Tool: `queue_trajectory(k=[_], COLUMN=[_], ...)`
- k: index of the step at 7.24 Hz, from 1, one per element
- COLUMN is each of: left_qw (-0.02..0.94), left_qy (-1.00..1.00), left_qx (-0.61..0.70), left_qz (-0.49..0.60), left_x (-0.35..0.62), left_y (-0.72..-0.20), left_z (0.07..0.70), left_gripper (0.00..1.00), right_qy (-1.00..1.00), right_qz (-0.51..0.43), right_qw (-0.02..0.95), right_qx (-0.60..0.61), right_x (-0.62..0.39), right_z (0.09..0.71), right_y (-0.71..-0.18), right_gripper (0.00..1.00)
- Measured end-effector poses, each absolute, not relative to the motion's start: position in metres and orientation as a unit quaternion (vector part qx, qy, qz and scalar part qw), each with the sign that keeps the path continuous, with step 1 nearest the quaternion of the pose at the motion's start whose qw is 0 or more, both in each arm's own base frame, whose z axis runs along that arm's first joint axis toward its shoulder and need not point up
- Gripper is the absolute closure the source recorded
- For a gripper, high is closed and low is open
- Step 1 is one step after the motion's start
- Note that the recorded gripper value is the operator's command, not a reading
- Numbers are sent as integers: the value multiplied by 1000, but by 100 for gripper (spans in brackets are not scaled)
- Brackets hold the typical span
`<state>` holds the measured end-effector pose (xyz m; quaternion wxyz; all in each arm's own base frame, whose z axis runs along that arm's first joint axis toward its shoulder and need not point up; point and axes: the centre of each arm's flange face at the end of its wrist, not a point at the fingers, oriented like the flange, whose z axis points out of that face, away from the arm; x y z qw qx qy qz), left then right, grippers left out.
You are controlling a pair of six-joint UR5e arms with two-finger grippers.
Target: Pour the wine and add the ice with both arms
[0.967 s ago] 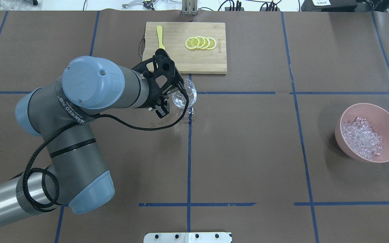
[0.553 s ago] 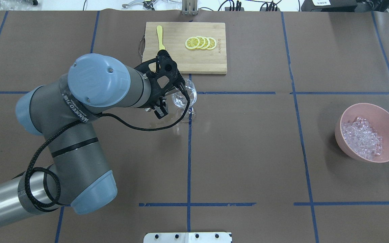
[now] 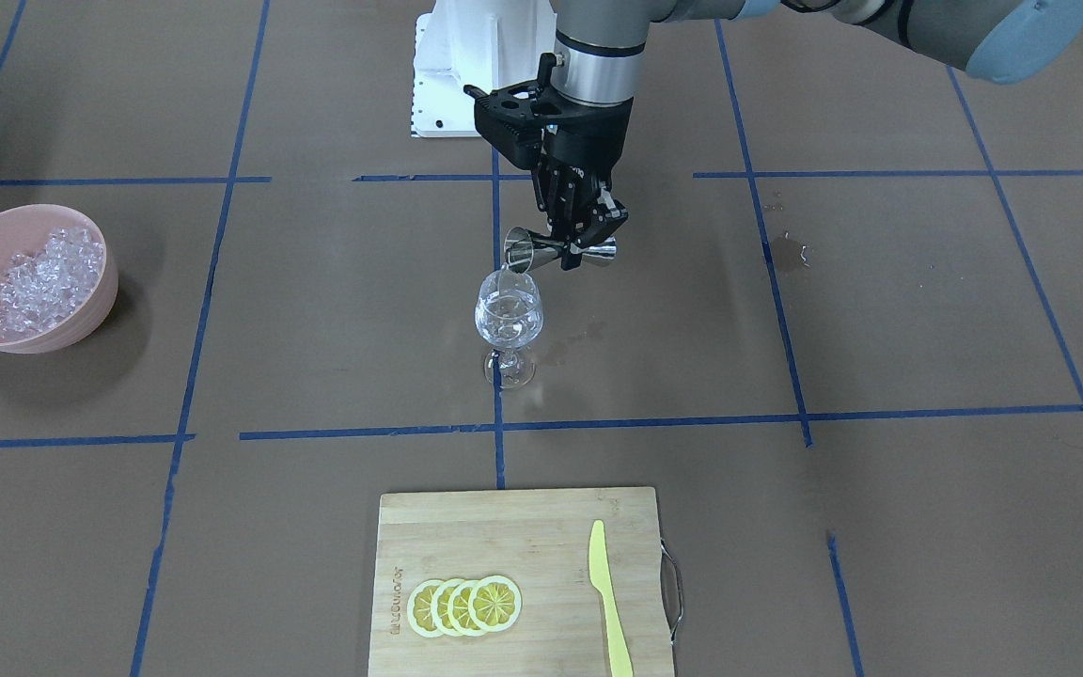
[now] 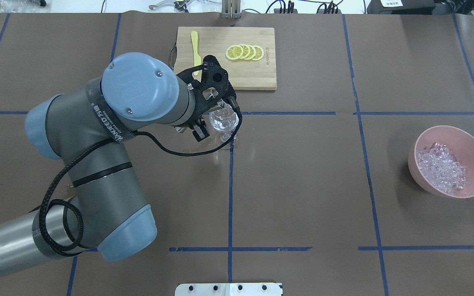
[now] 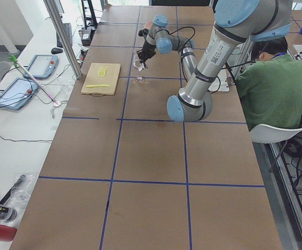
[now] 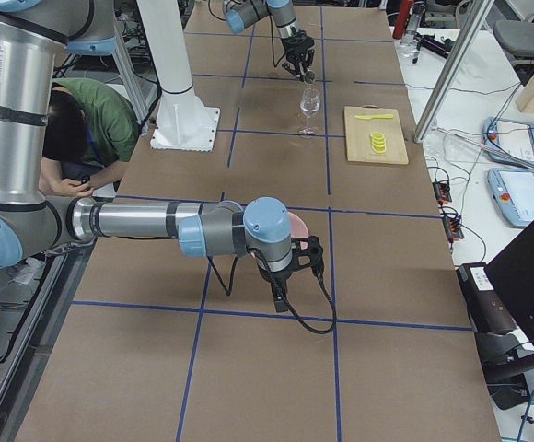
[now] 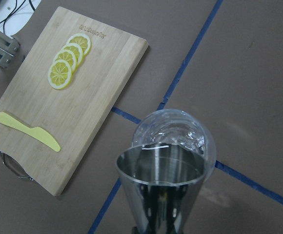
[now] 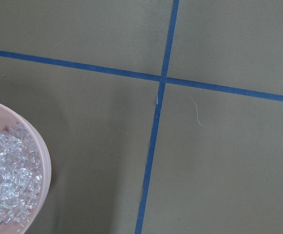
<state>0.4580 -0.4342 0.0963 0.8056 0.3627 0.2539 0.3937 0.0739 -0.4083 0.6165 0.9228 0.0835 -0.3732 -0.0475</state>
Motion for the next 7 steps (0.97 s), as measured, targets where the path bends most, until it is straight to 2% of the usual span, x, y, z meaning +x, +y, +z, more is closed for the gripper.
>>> queue_trajectory(k=[7], left_qw=[808], left_qy=[141], left_qx=[320], left_qz=[475], left_x=[469], left_y=[-451], left_z=[74], left_gripper=[100], right_qy=[-373], right_qz=[-47], right_qw=[923], right_qx=[83], right_x=[74], right_z=[617], right_y=[-408], right_gripper=[0])
